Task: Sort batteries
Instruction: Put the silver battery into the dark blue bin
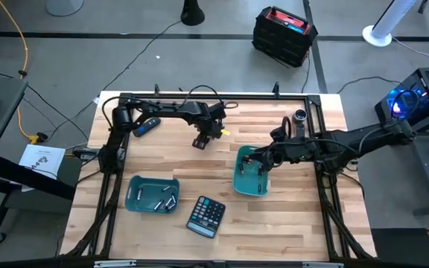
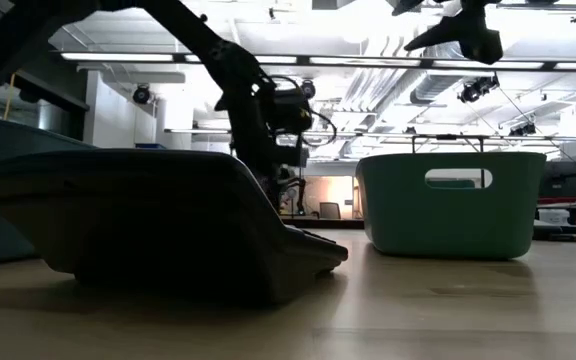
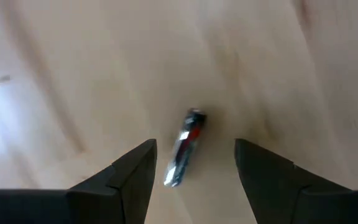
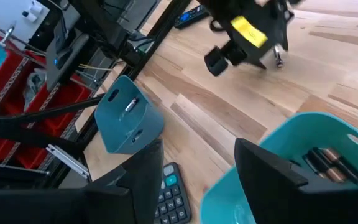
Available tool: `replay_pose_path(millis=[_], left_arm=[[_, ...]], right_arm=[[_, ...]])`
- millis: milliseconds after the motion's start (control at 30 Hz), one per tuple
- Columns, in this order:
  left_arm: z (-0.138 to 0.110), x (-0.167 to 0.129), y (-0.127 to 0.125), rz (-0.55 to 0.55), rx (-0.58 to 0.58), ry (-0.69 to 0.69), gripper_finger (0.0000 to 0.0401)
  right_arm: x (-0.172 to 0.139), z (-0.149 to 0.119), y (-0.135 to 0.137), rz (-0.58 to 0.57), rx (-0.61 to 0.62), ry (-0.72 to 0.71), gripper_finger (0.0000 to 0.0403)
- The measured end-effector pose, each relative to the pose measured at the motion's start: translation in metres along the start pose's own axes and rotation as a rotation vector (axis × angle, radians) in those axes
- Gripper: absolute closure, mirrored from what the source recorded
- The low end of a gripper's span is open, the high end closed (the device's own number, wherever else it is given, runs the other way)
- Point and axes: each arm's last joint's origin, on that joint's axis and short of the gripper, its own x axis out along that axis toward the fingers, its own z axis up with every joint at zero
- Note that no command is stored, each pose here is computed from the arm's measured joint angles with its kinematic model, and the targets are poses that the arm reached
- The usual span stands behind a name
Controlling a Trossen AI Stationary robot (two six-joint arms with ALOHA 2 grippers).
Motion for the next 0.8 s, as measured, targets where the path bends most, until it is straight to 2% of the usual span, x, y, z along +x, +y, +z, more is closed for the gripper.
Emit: replay_pose_path(millis=[167, 267, 333, 467, 500, 667, 800], left_arm=[[0.002, 0.010, -0.003, -0.009, 0.048, 0.031, 0.0198], [0.003, 0.011, -0.004, -0.003, 0.047, 0.041, 0.0223], [0.001, 0.011, -0.005, -0.028, 0.014, 0.035, 0.0259], [0.000, 0.010, -0.008, -0.057, -0.047, 0.056, 0.0371], [-0.001, 0.008, -0.009, -0.071, -0.081, 0.054, 0.0382], [-0.003, -0.011, -0.018, -0.119, -0.186, 0.070, 0.0388], [0.007, -0.059, -0.016, -0.089, -0.284, -0.106, 0.0393]], right_arm=[[0.001, 0.000, 0.000, -0.001, 0.001, -0.004, 0.0211], [0.001, 0.001, 0.001, 0.002, 0.004, -0.012, 0.0211], [0.001, 0.001, 0.002, 0.010, 0.008, -0.018, 0.0211], [0.000, 0.002, 0.003, 0.027, 0.003, -0.028, 0.0211], [0.000, 0.003, 0.004, 0.032, 0.000, -0.032, 0.0211], [0.000, 0.003, 0.005, 0.040, -0.006, -0.036, 0.0211], [0.000, 0.004, 0.005, 0.045, -0.029, -0.040, 0.0211]])
